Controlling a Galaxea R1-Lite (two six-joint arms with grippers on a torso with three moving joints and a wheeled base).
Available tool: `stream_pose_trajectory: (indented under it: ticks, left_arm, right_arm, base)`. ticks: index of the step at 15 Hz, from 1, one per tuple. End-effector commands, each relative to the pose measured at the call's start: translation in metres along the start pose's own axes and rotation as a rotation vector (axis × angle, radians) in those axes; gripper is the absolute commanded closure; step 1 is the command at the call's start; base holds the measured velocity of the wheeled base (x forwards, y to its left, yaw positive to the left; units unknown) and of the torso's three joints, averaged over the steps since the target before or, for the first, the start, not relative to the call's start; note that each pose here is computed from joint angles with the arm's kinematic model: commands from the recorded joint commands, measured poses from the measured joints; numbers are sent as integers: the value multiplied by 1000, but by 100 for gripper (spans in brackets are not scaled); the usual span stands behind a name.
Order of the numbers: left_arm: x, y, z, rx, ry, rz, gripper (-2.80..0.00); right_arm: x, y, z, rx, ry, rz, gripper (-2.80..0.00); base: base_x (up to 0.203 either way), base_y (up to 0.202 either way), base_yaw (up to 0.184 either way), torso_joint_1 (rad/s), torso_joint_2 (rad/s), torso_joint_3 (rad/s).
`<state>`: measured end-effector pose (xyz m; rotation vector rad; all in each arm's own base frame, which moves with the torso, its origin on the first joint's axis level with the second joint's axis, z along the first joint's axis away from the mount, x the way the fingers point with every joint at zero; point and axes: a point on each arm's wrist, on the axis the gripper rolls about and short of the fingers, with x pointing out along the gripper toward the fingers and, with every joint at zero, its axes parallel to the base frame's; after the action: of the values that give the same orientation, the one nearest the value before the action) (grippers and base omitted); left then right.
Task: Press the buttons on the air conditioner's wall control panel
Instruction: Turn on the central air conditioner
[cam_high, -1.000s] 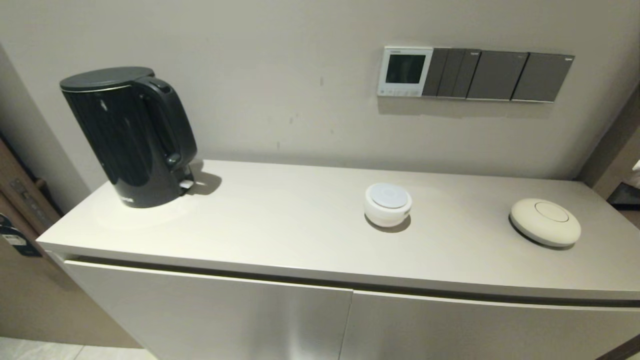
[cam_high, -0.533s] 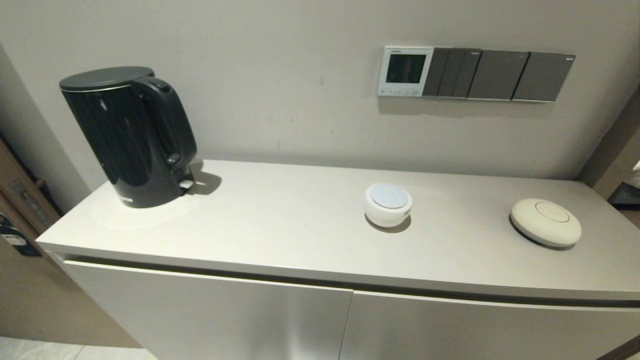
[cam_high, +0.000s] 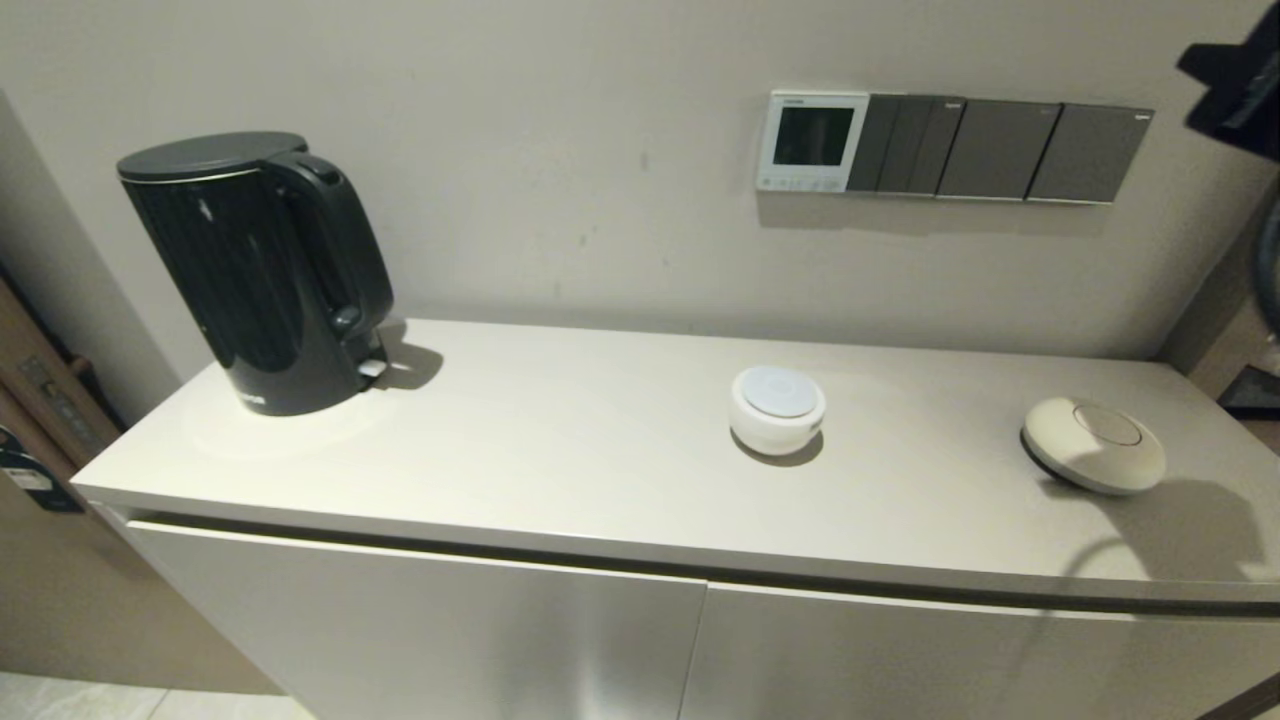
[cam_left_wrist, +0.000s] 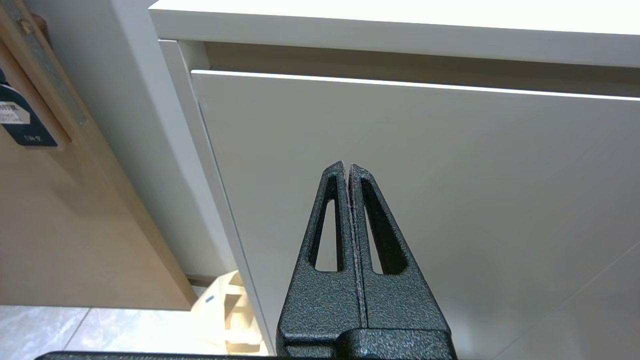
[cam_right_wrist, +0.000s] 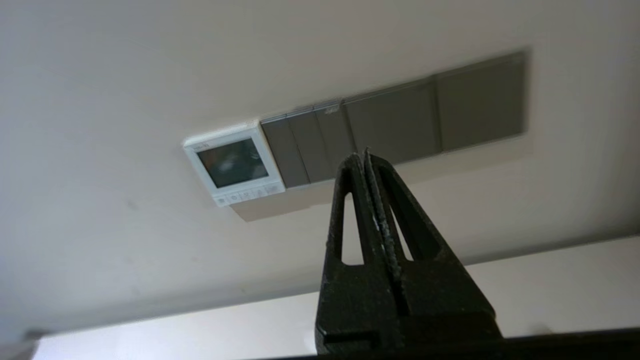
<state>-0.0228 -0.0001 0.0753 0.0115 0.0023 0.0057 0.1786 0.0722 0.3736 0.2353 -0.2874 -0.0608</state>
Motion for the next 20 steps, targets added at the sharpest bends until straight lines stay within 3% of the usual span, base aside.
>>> stream_pose_trajectory:
  ticks: [1, 5, 7, 11, 15, 20]
  left_arm:
    - [0, 0, 0, -1, 1, 0, 0]
    - [0, 0, 0, -1, 1, 0, 0]
    - [0, 0, 0, -1, 1, 0, 0]
    - [0, 0, 0, -1, 1, 0, 0]
    - [0, 0, 0, -1, 1, 0, 0]
    - [0, 0, 0, -1, 1, 0, 0]
  right_arm:
    - [39, 33, -53, -31, 71, -43, 0]
    - [63, 46, -85, -25, 46, -129, 0]
    - [73, 53, -88, -5, 30, -138, 0]
    - [89, 69, -121, -20, 53, -115, 0]
    - [106, 85, -135, -21, 48, -79, 0]
    - [125, 91, -150, -29, 50, -77, 0]
  base:
    - [0, 0, 0, 0, 0, 0]
    - [0, 0, 0, 0, 0, 0]
    - [0, 0, 0, 0, 0, 0]
    - [0, 0, 0, 0, 0, 0]
    - [0, 0, 0, 0, 0, 0]
    - [0, 0, 0, 0, 0, 0]
